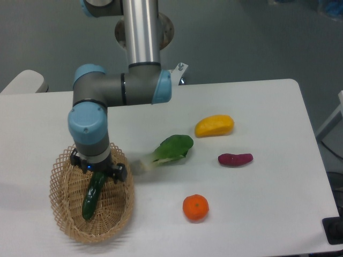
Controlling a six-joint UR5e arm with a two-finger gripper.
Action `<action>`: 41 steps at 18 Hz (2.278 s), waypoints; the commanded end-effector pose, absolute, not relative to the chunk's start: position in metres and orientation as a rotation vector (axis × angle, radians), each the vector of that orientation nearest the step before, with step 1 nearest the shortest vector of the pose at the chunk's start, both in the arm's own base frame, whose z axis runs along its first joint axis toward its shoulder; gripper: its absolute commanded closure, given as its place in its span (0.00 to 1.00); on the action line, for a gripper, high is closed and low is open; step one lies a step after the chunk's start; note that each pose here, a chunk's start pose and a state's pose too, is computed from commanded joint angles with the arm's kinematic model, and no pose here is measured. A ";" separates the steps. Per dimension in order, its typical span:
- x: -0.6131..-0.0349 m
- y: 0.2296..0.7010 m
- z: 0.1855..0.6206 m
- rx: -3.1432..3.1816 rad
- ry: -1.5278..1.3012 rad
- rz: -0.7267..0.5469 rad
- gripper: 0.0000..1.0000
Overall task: Pick up the cucumber from the basket
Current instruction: 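Close the gripper around the green cucumber inside the basket, then lift the cucumber out of the basket and carry it toward the tangerine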
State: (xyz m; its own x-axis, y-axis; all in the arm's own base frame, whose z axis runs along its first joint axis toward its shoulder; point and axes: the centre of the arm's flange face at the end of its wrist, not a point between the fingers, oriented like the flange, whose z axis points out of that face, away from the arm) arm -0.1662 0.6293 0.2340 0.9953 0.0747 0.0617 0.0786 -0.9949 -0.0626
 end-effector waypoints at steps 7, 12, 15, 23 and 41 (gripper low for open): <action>-0.162 0.637 0.216 -3.069 -0.092 -0.041 0.00; -0.155 0.642 0.198 -3.097 -0.057 0.010 0.00; -0.157 0.644 0.202 -3.093 -0.050 0.024 0.24; -0.158 0.646 0.209 -3.080 -0.026 0.033 0.76; -0.327 0.608 0.345 -2.913 0.297 0.287 0.78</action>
State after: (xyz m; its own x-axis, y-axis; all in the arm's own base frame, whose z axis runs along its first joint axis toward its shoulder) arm -0.3270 0.6079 0.3448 0.9610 -0.1783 -0.2115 -0.2170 -0.9600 -0.1767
